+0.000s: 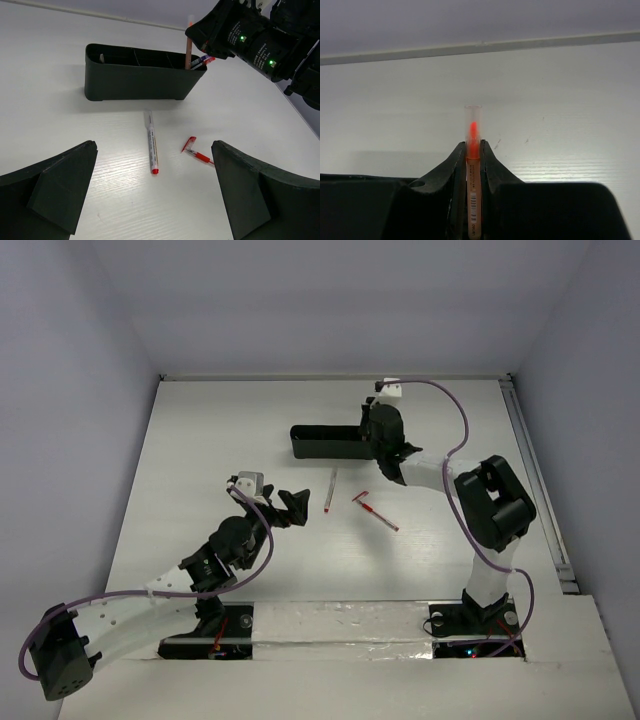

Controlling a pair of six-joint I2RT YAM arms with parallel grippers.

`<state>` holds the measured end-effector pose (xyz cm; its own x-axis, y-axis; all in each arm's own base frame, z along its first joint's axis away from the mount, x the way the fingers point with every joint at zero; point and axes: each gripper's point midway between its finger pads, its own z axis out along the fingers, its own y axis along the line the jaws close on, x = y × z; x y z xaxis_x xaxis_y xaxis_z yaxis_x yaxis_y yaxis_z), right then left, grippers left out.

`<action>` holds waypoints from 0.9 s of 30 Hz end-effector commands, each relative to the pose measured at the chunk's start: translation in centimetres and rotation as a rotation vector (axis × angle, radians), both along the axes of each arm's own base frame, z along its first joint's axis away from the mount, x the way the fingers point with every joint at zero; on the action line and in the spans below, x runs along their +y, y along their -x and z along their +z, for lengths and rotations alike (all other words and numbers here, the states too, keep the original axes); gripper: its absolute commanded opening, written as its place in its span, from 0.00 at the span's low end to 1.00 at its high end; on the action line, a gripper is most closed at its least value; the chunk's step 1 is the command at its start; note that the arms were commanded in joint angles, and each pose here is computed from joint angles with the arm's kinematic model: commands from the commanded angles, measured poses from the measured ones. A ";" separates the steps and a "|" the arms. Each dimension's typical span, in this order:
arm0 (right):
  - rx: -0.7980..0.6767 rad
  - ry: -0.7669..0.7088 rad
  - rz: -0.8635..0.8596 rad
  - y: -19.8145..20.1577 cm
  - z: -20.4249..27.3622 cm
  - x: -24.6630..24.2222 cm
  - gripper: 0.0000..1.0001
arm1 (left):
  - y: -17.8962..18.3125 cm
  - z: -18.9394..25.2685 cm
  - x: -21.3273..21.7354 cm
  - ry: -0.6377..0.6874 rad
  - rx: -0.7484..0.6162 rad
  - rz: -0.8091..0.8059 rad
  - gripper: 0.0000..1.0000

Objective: Sort the stationery into containers
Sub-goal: Place the pen in the storage box.

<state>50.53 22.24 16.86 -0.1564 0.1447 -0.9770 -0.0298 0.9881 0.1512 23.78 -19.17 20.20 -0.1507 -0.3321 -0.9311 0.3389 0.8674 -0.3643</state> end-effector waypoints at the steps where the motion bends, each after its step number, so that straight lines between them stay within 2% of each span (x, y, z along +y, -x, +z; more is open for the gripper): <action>1: -0.108 -0.075 -0.013 0.1 3.9 -0.5 0.12 | -0.1 3.1 -0.3 0.079 -0.055 -0.002 0.99; 7: -0.129 -0.083 0.015 1.0 4.7 -0.1 0.22 | -0.1 3.1 -0.2 0.079 -0.055 -0.002 0.99; 11: -0.146 -0.097 0.027 1.7 5.8 0.1 0.26 | 0.0 3.2 -0.2 0.080 -0.056 -0.004 0.99; 18: -0.158 -0.104 0.037 2.5 6.9 -0.2 0.28 | 0.0 3.2 -0.2 0.082 -0.058 -0.001 0.99; 23: -0.143 -0.103 0.038 3.3 6.0 -0.7 0.28 | 0.0 3.1 -0.2 0.080 -0.055 -0.002 0.99; 27: -0.125 -0.119 0.119 4.6 6.4 0.6 0.28 | 0.0 3.2 -0.2 0.081 -0.057 -0.001 0.99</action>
